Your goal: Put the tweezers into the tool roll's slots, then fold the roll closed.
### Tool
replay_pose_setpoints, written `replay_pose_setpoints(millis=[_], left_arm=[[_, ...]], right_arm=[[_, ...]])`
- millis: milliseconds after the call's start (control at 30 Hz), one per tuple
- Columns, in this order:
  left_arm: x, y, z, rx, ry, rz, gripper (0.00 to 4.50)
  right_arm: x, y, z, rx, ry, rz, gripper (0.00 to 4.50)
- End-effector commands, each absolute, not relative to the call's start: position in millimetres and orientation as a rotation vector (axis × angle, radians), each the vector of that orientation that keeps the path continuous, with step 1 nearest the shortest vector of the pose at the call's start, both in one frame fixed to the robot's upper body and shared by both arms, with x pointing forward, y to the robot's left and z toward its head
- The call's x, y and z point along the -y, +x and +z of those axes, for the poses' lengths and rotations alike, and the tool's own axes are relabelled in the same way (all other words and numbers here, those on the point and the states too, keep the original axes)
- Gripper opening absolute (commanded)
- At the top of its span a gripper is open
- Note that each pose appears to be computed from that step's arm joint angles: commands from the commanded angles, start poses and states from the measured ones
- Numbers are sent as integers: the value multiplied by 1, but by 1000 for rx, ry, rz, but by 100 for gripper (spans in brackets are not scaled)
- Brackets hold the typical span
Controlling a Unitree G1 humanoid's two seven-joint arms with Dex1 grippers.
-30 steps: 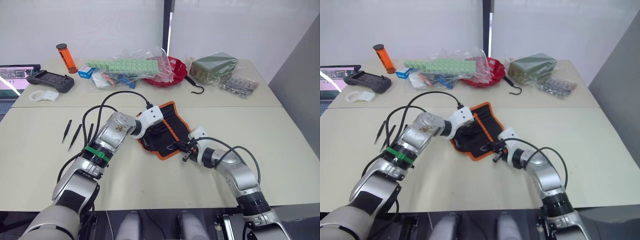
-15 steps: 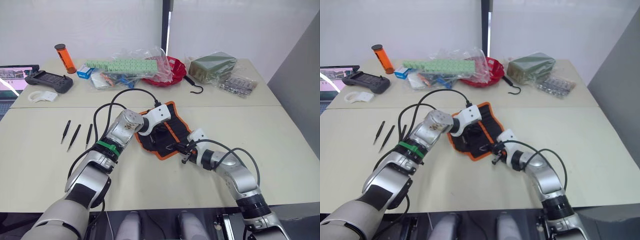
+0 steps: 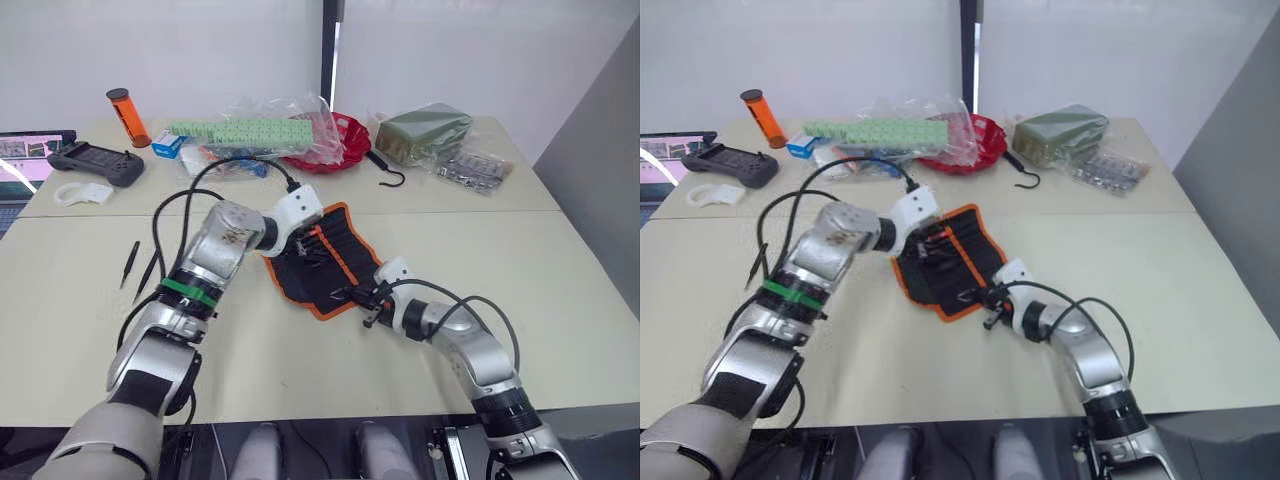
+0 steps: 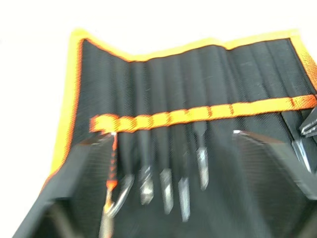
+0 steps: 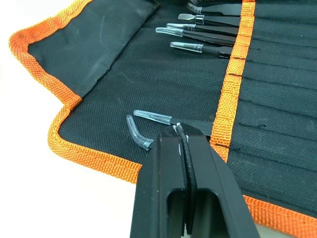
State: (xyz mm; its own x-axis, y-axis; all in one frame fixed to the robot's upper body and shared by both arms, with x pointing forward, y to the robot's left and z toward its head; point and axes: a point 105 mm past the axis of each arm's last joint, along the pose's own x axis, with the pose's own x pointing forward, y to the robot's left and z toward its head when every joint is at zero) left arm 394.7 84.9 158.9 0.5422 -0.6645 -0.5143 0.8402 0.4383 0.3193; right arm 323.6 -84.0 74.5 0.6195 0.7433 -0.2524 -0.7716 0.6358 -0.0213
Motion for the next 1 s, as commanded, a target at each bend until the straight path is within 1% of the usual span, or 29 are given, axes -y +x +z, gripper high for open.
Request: replay_pose_setpoints(millis=[33,167,233,300,400,567,667,767,800,933,1000], left_arm=[[-100,388,175,-297,531,-924,449],[-120,378,185,-267,458,-889,449],[-133,367,198,-208,389,-874,449],[-147,356,203,-175,347,-853,449],[-161,343,203,-162,312,-824,449],[-204,328,196,-156,256,-649,449],[-216,321,192,-149,252,-595,449],[-236,314,187,-143,241,-492,449],[-248,310,184,-142,230,-429,449],[-296,281,164,-177,192,-192,449],[-312,264,153,-187,164,-118,449]], right_arm=[[85,320,73,-251,-87,875,0],[88,324,91,-193,-73,865,0],[93,330,103,-155,-68,848,0],[97,335,109,-143,-73,841,0],[100,338,107,-149,-93,832,0],[102,346,107,-143,-92,832,0],[99,349,107,-142,-93,846,0],[94,351,101,-161,-103,870,0],[93,351,98,-174,-112,873,0],[99,354,79,-237,-138,847,0],[100,354,74,-248,-138,845,0]])
